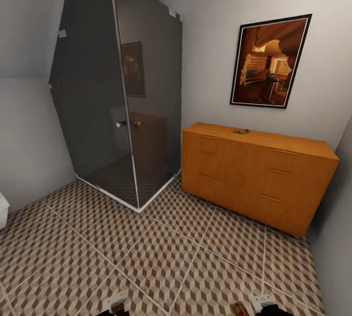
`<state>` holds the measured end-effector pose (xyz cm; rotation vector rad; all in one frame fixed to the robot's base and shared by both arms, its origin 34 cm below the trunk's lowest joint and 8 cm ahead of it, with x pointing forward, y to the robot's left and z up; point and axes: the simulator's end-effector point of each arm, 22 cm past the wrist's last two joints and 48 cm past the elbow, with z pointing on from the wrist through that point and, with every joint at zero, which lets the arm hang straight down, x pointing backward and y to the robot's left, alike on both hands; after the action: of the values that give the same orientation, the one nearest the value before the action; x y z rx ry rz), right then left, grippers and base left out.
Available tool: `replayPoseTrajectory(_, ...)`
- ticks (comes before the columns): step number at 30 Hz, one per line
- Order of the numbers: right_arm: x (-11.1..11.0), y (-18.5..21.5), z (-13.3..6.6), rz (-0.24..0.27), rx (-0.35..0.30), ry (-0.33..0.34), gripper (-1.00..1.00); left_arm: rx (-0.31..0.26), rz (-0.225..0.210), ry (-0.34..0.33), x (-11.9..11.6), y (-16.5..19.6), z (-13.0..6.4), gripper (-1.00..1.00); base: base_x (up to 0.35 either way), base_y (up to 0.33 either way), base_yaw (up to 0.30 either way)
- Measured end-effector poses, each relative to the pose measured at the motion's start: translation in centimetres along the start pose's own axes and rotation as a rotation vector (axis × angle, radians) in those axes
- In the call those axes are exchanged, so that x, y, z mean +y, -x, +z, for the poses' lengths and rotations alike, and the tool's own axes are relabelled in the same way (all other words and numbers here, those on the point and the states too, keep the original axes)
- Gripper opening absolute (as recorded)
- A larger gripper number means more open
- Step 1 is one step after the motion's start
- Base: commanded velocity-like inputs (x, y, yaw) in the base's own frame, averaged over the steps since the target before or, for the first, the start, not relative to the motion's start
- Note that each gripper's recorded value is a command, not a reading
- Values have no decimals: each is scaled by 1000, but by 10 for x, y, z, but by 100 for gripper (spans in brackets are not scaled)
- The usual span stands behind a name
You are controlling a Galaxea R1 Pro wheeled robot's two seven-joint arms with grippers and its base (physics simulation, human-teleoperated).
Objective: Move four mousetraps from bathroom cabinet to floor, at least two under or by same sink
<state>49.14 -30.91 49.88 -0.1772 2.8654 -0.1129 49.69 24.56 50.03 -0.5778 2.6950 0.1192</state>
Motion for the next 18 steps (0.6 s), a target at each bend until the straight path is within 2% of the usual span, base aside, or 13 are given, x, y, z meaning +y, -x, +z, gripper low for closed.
replayPoseTrajectory(7,-3,0,0,-1,-1,-12,-100,-2,3,0,0,1,0,-100,0,0,64)
replayPoseTrajectory(18,-2,0,0,-1,-1,-8,-100,2,3,-2,-1,-1,0,-100,0,0,250)
